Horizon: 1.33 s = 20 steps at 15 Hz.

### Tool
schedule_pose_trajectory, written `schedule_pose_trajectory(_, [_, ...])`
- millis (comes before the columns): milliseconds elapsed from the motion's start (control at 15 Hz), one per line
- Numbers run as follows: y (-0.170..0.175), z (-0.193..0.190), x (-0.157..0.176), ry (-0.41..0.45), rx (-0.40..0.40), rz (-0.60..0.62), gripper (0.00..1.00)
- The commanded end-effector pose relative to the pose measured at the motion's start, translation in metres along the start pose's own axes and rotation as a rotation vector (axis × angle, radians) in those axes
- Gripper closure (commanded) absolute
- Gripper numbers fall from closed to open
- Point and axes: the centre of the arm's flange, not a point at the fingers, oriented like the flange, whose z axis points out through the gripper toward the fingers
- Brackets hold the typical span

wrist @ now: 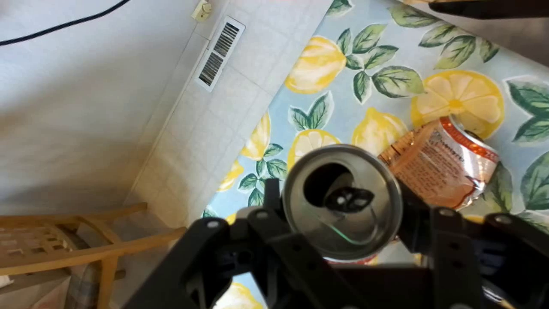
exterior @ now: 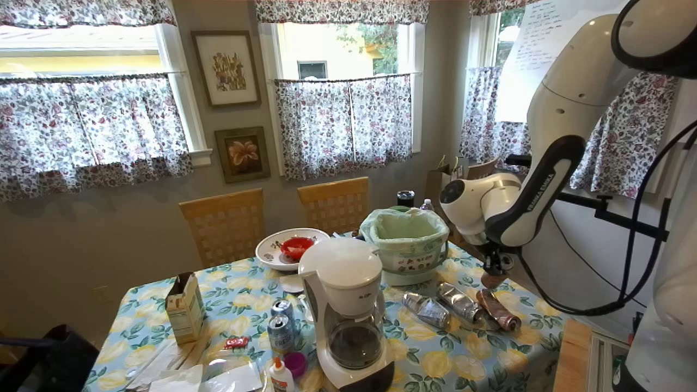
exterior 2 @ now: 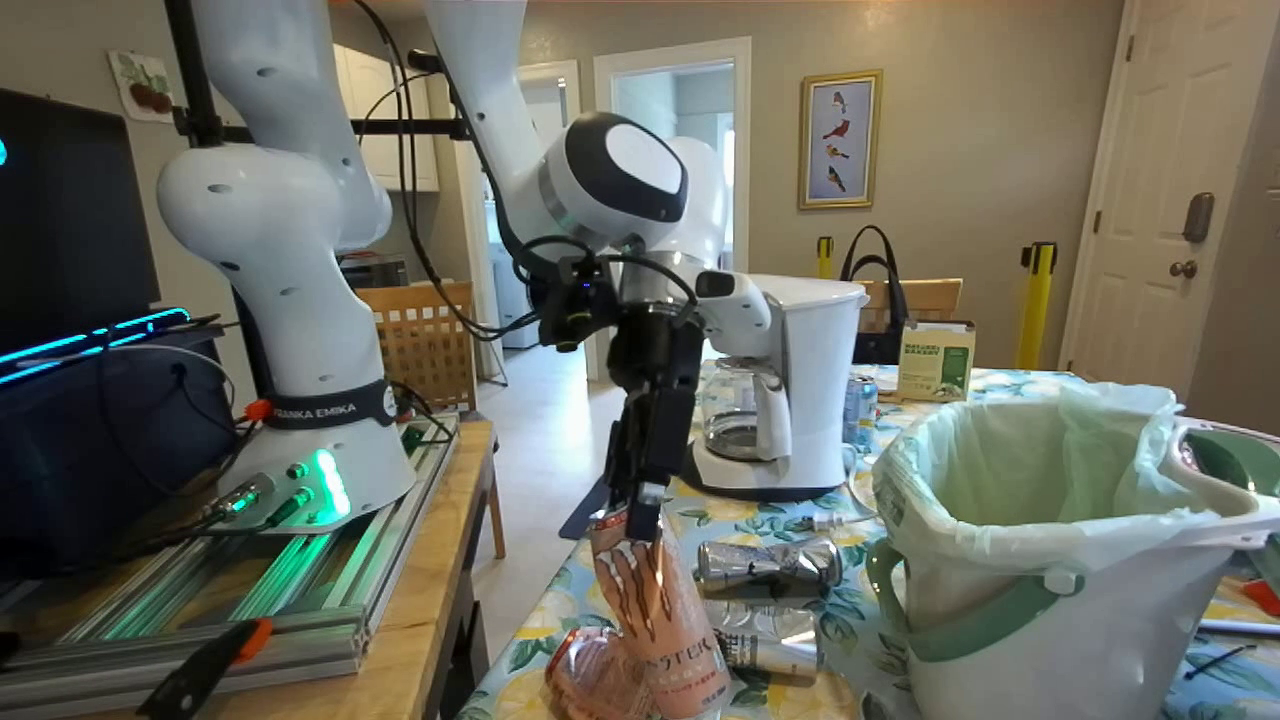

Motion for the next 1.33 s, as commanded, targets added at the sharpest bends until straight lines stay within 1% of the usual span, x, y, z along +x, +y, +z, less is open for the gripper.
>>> schedule_pose_trajectory(0, [0.006,0.015,0.004,-0.014,-0.031,-0.001,0.63])
schedule_pose_trajectory(533, [0.003,0.029,0.012,-0.034,-0.066,-0.042,0.63])
schedule_pose_trajectory(600, [0.003,0.031,0.014,-0.041,-0.069,-0.04,0.13])
schedule_pose_trajectory(667, [0.003,0.032,0.015,-0.043,-0.071,-0.04,0.12])
schedule_pose_trajectory(800, [0.002,0.034,0.018,-0.045,-0.073,-0.04,0.01])
schedule_pose_trajectory(1267, [0.008,0.035,0.028,-0.053,-0.078,-0.027,0.0])
